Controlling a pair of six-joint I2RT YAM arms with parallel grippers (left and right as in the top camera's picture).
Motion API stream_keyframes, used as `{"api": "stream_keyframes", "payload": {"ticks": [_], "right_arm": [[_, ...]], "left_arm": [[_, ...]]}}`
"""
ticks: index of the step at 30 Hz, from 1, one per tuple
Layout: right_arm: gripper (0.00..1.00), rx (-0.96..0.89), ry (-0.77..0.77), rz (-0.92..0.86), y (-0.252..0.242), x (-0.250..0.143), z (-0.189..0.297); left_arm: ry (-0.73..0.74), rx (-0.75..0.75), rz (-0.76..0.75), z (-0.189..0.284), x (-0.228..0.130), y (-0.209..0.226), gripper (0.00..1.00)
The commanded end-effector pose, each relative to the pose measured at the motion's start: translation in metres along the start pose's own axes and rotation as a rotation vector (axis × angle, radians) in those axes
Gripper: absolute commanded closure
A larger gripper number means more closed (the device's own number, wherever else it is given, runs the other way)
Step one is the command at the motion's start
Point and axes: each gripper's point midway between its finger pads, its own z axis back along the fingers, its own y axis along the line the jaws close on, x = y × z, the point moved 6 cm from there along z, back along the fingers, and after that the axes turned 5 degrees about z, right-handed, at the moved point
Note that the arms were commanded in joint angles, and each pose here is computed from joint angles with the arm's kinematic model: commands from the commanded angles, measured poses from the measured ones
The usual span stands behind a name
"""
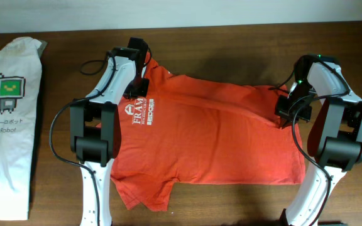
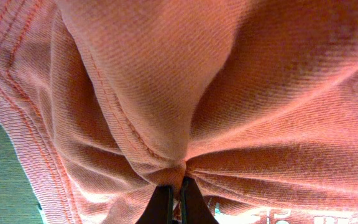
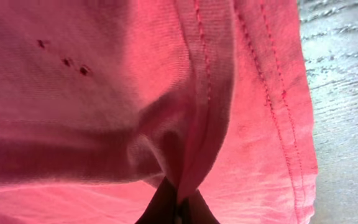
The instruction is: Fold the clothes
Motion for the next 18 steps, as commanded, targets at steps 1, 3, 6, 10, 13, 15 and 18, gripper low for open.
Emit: {"api": "stream_keyframes", "payload": {"ticks": [1, 3, 6, 10, 13, 15, 18], "right_arm": [[0.62, 0.006, -0.009, -0.032, -0.002, 0.003, -0.001], [0.12, 0.011, -0.016, -0.037, -0.002, 0.004, -0.001], [0.01, 0.013, -0.030, -0.037, -0.002, 0.007, -0.001], [0.01, 0.012, -0.063, -0.034, -0.001, 0.012, 0.005], [0.01, 0.019, -0.124, -0.028, 0.002, 0.022, 0.028], [0.01, 0.032, -0.204, 0.003, 0.006, 0.031, 0.057], [0.01, 0.030, -0.294, 0.034, 0.009, 0.036, 0.097]], "left_arm": [[0.140, -0.033, -0.012, -0.045, -0.025, -0.013, 0.90], [0.140, -0.033, -0.012, -0.045, -0.025, -0.013, 0.53], [0.140, -0.033, -0.012, -0.045, -0.025, -0.013, 0.32], [0.129, -0.033, -0.002, -0.039, -0.022, -0.012, 0.29], [0.046, -0.043, 0.025, -0.011, -0.002, -0.009, 0.28], [-0.044, -0.054, 0.039, 0.025, 0.016, -0.005, 0.27], [-0.121, -0.064, 0.049, 0.064, 0.029, 0.000, 0.24]]}}
